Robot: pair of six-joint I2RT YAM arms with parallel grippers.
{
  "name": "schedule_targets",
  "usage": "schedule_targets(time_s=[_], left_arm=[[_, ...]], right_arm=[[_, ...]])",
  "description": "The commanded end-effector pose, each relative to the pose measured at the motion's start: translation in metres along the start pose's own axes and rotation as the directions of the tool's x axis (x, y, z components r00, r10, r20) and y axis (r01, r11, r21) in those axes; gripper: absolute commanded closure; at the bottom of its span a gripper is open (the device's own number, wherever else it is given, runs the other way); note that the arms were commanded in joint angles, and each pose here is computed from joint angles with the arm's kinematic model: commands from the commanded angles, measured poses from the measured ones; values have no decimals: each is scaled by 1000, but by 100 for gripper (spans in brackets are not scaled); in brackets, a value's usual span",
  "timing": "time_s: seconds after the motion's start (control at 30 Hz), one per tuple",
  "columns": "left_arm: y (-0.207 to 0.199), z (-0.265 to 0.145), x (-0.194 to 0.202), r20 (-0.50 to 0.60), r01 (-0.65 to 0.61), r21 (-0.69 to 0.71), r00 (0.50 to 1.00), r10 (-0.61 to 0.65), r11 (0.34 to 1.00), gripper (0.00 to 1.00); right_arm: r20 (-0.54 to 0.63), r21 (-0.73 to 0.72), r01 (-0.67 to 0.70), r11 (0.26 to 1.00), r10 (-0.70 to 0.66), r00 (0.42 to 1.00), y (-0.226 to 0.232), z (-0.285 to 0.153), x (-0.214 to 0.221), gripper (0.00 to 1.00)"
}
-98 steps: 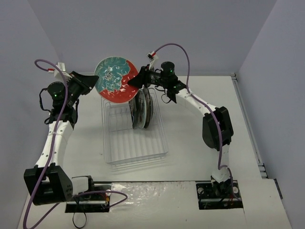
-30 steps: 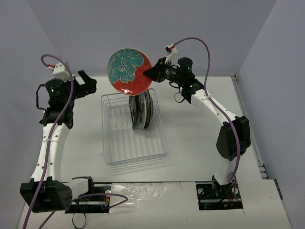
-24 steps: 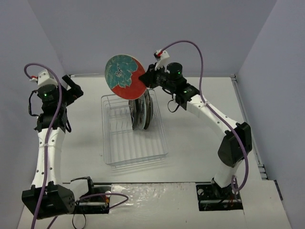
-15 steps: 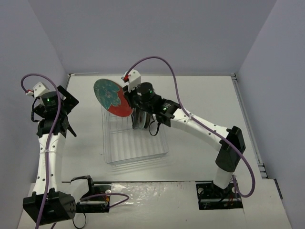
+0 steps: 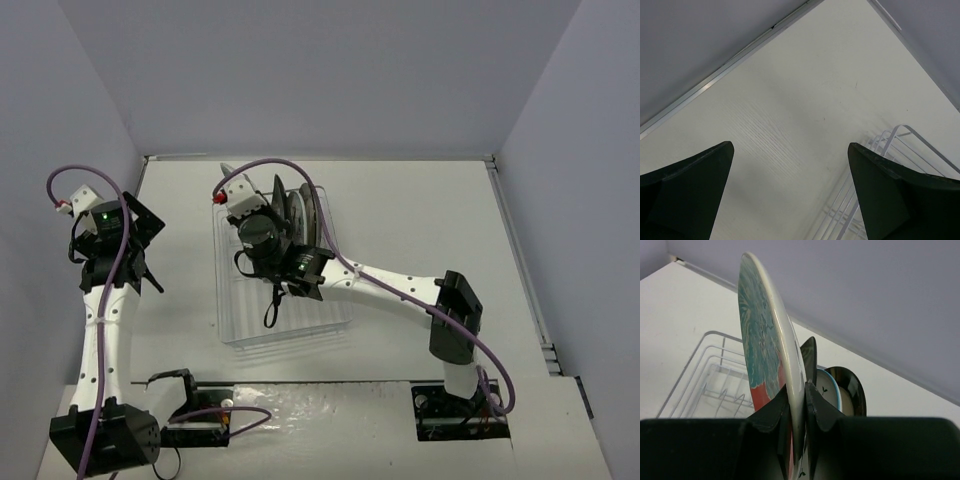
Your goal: Load the plates into the dish rack
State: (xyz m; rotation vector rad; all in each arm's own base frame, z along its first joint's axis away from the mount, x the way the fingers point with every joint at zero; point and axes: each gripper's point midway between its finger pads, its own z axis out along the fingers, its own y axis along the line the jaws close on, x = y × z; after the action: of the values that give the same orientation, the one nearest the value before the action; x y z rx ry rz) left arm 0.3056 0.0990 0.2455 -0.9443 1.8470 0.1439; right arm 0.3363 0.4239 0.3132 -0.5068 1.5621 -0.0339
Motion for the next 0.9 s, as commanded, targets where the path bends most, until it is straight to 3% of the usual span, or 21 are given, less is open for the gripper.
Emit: schedule_targets(time_s=[0.0, 0.53, 0.87], left_arm=[[-4, -5, -15, 44, 27, 23, 999, -28, 999, 3], [3, -2, -10, 35, 18, 13, 999, -18, 1000, 3], [3, 4, -3, 15, 19, 22, 1000, -19, 1000, 3]], right_arm=[[207, 231, -338, 912, 293, 933, -53, -19, -78, 100], [158, 343, -342, 875, 305, 939, -31, -17, -41, 100], [138, 331, -322, 887, 292, 946, -9, -6, -24, 100]])
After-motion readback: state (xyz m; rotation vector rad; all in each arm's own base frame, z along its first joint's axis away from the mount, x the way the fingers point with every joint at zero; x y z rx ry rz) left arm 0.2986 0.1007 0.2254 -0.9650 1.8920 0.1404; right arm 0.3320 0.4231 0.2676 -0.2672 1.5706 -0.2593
